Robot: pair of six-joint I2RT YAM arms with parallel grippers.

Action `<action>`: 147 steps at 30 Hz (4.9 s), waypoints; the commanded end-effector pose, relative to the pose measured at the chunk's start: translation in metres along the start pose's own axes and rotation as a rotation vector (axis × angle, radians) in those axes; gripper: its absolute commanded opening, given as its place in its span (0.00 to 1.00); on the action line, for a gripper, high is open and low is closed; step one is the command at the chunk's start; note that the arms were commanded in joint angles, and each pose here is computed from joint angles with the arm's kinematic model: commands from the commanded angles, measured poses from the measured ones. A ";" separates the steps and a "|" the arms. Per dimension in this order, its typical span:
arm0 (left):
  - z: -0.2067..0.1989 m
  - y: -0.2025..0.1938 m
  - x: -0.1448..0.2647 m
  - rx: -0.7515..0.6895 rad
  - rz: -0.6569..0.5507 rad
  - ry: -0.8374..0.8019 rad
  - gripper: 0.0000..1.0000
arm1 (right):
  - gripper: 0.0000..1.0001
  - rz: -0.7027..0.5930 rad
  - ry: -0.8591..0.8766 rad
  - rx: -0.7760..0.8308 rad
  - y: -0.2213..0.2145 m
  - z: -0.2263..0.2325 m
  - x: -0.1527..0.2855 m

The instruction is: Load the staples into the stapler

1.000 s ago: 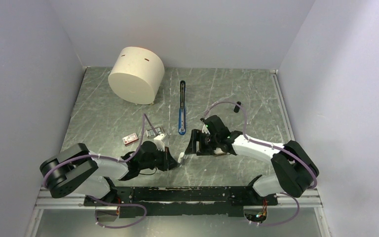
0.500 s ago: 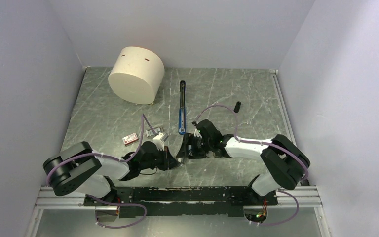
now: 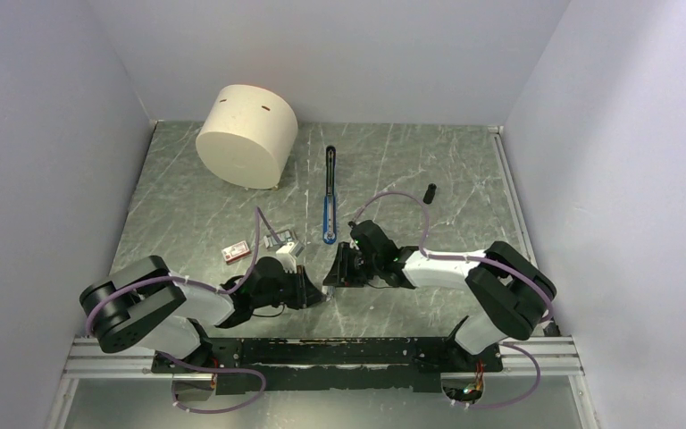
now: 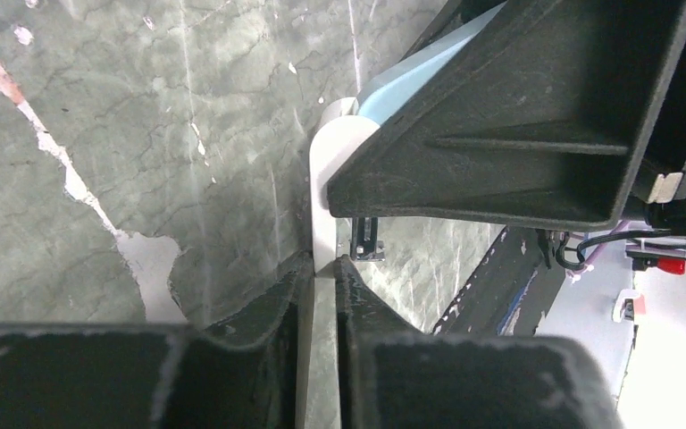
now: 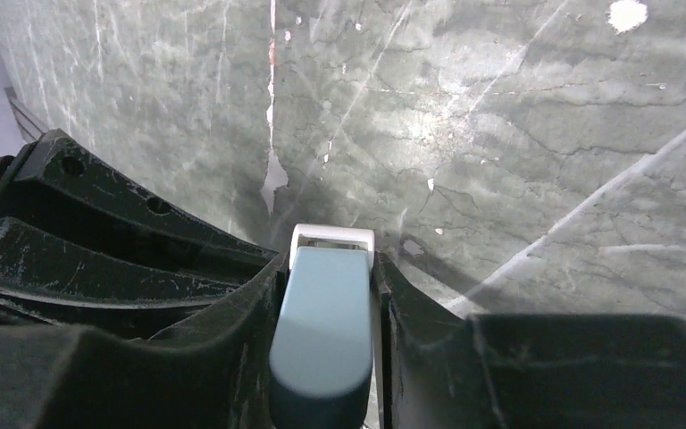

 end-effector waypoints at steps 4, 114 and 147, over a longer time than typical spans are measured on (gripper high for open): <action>-0.004 0.002 0.002 -0.040 -0.019 -0.021 0.30 | 0.33 -0.025 -0.106 0.021 0.007 0.000 0.001; -0.019 0.025 0.035 -0.059 -0.146 0.025 0.81 | 0.30 -0.342 -0.489 -0.279 0.035 -0.066 0.073; -0.010 0.017 0.030 -0.029 -0.101 0.075 0.81 | 0.59 -0.048 -0.492 0.095 -0.019 -0.007 0.029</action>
Point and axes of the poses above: each gripper's point midway between its finger pads, its own x axis back along the fingers, its own z axis along the line the jaws close on, y = z × x, the point moved 10 cm from there along x, back along the fingers, and after that the axes turned 6 degrees about -x, right-handed, at the moved point
